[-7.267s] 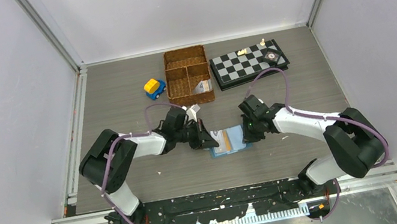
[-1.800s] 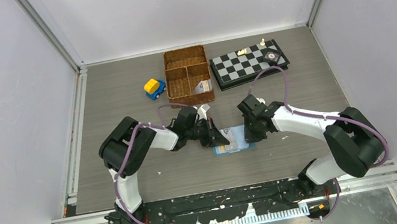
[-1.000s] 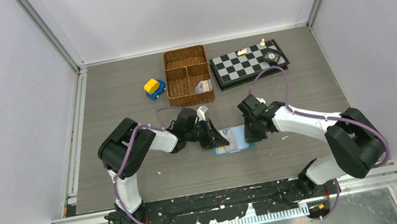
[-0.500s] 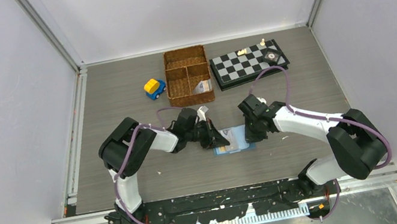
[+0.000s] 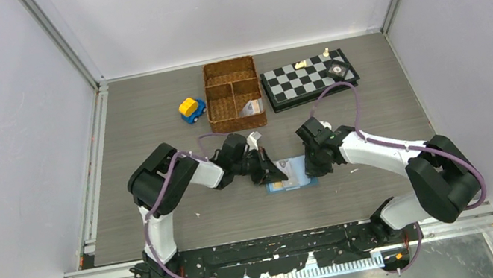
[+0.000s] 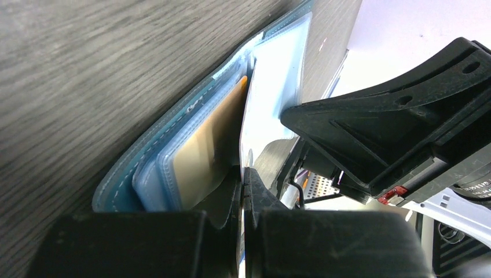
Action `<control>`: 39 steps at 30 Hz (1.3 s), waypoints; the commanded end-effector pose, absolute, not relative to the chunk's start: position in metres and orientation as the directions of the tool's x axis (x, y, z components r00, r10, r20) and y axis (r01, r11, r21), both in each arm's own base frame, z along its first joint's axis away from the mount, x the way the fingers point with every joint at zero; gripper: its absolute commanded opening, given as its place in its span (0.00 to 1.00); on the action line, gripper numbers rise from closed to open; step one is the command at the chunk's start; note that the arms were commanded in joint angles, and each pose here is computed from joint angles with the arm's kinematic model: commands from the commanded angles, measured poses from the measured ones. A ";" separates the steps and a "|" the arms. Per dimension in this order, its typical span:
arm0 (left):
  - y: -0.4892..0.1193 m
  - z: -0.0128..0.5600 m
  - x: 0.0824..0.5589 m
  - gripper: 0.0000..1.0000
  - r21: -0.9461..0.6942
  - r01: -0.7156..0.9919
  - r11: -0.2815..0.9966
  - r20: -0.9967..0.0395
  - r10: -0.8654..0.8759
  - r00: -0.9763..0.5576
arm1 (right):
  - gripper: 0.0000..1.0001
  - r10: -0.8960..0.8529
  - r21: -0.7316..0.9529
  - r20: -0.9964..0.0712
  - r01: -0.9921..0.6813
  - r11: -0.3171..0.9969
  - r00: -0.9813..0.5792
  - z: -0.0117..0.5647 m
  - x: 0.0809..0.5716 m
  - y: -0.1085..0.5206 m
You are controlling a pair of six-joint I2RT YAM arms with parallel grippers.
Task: Put the credit cards into the card holder
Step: Insert the credit card into the card holder.
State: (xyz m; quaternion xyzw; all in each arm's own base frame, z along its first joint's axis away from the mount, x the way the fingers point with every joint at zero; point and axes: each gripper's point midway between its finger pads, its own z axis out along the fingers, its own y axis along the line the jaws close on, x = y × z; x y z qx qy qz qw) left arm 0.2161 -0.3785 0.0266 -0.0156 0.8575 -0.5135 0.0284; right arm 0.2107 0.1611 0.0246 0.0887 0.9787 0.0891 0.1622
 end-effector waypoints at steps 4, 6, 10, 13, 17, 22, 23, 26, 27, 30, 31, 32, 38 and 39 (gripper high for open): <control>-0.375 -0.005 0.214 0.00 -0.838 -0.046 0.543 0.001 -0.083 -0.997 | 0.02 0.215 0.216 -0.349 0.145 0.966 -0.912 0.039 0.219 0.162; -0.376 -0.006 0.214 0.00 -0.837 -0.045 0.545 -0.002 -0.086 -0.996 | 0.02 0.214 0.215 -0.348 0.145 0.966 -0.912 0.039 0.219 0.162; -0.377 -0.006 0.216 0.00 -0.836 -0.035 0.548 -0.017 -0.090 -0.996 | 0.02 0.220 0.215 -0.354 0.150 0.965 -0.909 0.039 0.219 0.160; -0.377 -0.003 0.218 0.02 -0.833 -0.021 0.553 -0.032 -0.086 -0.996 | 0.02 0.223 0.214 -0.362 0.152 0.965 -0.905 0.041 0.219 0.159; -0.374 0.000 0.219 0.11 -0.814 0.007 0.581 -0.060 -0.072 -0.996 | 0.02 0.220 0.192 -0.367 0.158 0.969 -0.904 0.041 0.219 0.154; -0.366 0.004 0.222 0.21 -0.773 0.056 0.632 -0.112 -0.049 -0.992 | 0.02 0.220 0.175 -0.367 0.165 0.971 -0.904 0.040 0.217 0.151; -0.364 0.004 0.221 0.23 -0.763 0.060 0.644 -0.115 -0.044 -0.992 | 0.02 0.220 0.176 -0.370 0.164 0.971 -0.903 0.041 0.218 0.151; -0.360 0.006 0.221 0.29 -0.744 0.074 0.664 -0.128 -0.033 -0.991 | 0.02 0.221 0.176 -0.372 0.165 0.971 -0.902 0.041 0.218 0.150; -0.359 0.006 0.221 0.30 -0.738 0.079 0.670 -0.132 -0.029 -0.991 | 0.02 0.221 0.175 -0.371 0.165 0.971 -0.902 0.041 0.218 0.150; -0.355 0.009 0.221 0.35 -0.719 0.093 0.689 -0.146 -0.020 -0.989 | 0.02 0.220 0.175 -0.371 0.165 0.971 -0.902 0.042 0.217 0.150; -0.354 0.010 0.221 0.37 -0.713 0.099 0.694 -0.153 -0.015 -0.988 | 0.02 0.220 0.175 -0.371 0.165 0.971 -0.902 0.042 0.217 0.150; -0.352 0.011 0.221 0.39 -0.706 0.105 0.701 -0.158 -0.011 -0.987 | 0.02 0.220 0.175 -0.371 0.165 0.971 -0.902 0.042 0.217 0.150; -0.344 0.017 0.222 0.44 -0.668 0.137 0.731 -0.188 0.012 -0.982 | 0.02 0.219 0.179 -0.368 0.162 0.970 -0.904 0.042 0.217 0.151; -0.344 0.018 0.221 0.45 -0.665 0.142 0.733 -0.192 0.016 -0.981 | 0.02 0.219 0.180 -0.370 0.162 0.970 -0.903 0.042 0.218 0.151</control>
